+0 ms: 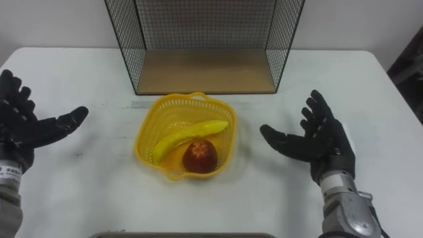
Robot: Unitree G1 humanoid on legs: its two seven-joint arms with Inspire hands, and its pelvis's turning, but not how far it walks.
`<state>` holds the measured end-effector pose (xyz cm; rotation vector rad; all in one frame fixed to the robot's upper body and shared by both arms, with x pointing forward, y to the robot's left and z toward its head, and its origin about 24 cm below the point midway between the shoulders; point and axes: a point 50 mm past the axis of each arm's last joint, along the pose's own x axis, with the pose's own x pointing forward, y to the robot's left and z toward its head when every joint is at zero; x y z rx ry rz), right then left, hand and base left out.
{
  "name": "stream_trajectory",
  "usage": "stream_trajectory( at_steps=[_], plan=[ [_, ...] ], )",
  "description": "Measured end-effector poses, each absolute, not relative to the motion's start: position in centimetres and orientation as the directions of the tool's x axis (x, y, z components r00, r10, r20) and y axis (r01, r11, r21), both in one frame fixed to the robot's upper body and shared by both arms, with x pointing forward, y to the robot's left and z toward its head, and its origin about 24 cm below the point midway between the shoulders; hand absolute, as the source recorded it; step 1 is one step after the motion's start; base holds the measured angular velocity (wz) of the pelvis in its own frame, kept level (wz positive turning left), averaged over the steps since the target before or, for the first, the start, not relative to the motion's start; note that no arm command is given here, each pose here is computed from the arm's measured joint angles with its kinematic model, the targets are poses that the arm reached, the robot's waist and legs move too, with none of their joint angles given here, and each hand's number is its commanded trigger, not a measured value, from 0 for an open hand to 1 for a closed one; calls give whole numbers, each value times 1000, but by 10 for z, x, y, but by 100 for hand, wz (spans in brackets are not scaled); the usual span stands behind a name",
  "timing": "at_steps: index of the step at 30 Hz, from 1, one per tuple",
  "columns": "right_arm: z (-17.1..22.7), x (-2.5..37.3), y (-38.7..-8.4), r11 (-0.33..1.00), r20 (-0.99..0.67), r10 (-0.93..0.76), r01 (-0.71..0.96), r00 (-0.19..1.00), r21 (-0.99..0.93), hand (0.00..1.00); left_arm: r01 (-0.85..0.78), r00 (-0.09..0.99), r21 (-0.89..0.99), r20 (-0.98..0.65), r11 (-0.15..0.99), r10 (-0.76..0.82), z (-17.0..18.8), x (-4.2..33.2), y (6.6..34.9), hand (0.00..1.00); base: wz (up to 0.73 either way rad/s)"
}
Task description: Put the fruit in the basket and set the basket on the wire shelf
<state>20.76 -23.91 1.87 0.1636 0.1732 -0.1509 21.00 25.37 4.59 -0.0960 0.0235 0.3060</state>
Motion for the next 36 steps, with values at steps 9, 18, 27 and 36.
stream_trajectory(
  at_steps=[9,18,27,36],
  plan=[
    [16,209,-228,974,-187,-80,117,979,196,0,-220,975,-123,-62,968,214,39,214,233,0,0],
    [17,213,-224,948,-172,-67,116,983,296,0,-163,983,-221,-121,961,139,22,215,219,0,-3],
    [13,214,-207,943,-179,-5,64,984,327,0,-69,990,-249,-136,966,36,18,216,203,0,-4],
    [3,219,-197,941,-213,57,18,975,337,0,-50,978,-266,-209,963,-7,4,213,199,0,0]
  ],
)
